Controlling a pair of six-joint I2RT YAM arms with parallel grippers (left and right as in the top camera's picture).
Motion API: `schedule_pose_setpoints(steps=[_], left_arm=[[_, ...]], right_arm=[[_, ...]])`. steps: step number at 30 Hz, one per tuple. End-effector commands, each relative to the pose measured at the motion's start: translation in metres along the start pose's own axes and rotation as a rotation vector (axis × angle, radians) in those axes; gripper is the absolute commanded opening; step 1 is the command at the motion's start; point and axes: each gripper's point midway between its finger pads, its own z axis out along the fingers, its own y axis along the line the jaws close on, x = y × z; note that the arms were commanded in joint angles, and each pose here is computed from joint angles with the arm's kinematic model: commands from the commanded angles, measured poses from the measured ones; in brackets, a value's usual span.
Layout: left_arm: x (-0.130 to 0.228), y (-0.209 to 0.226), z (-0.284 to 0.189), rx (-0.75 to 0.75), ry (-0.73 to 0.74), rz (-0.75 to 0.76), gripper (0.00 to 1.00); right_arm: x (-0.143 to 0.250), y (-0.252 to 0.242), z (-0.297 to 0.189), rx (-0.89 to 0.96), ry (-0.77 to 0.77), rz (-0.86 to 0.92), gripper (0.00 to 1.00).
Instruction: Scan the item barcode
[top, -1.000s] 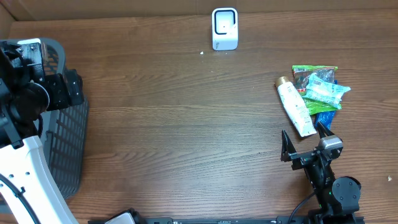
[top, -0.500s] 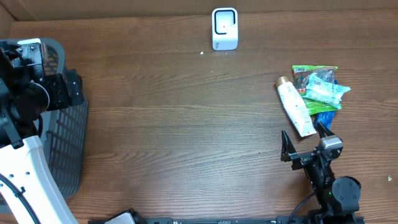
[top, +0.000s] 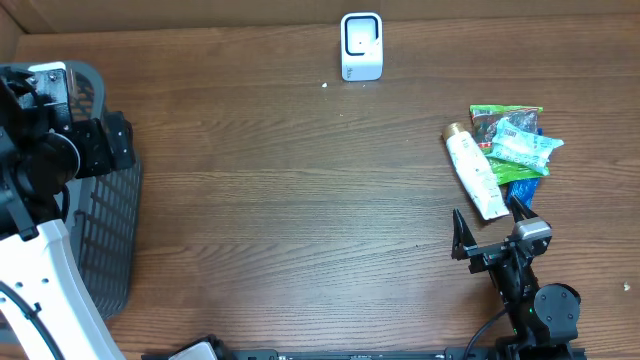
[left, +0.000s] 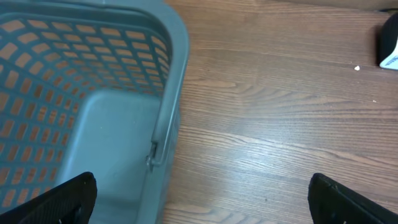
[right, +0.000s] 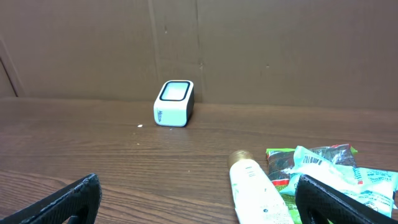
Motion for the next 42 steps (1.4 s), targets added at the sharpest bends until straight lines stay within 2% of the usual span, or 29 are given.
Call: schedule_pose_setpoints(steps=[1, 7, 13, 19, 30, 42], left_arm=[[0.003, -0.014, -0.031, -0.051, -0.077, 0.143, 1.00], [0.026, -0.054, -0.036, 0.043, -0.230, 0.229, 1.00], [0.055, -0.089, -0.010, 0.209, -0.411, 0.265, 1.00], [0.085, -0.109, 0.019, 0.292, -0.536, 0.301, 1.00], [0.149, -0.126, 0.058, 0.290, -0.720, 0.375, 1.00], [0.182, -0.126, 0.081, 0.257, -0.821, 0.382, 1.00]], right_arm=[[0.002, 0.001, 0.000, -0.005, -0.002, 0.001, 1.00], [0.002, 0.001, 0.000, -0.005, -0.002, 0.001, 1.00], [0.002, 0.001, 0.000, -0.005, -0.002, 0.001, 1.00], [0.002, 0.001, 0.000, -0.005, -0.002, 0.001, 1.00], [0.002, 0.001, 0.000, -0.005, -0.002, 0.001, 1.00], [0.002, 0.001, 0.000, -0.005, -0.002, 0.001, 1.00]])
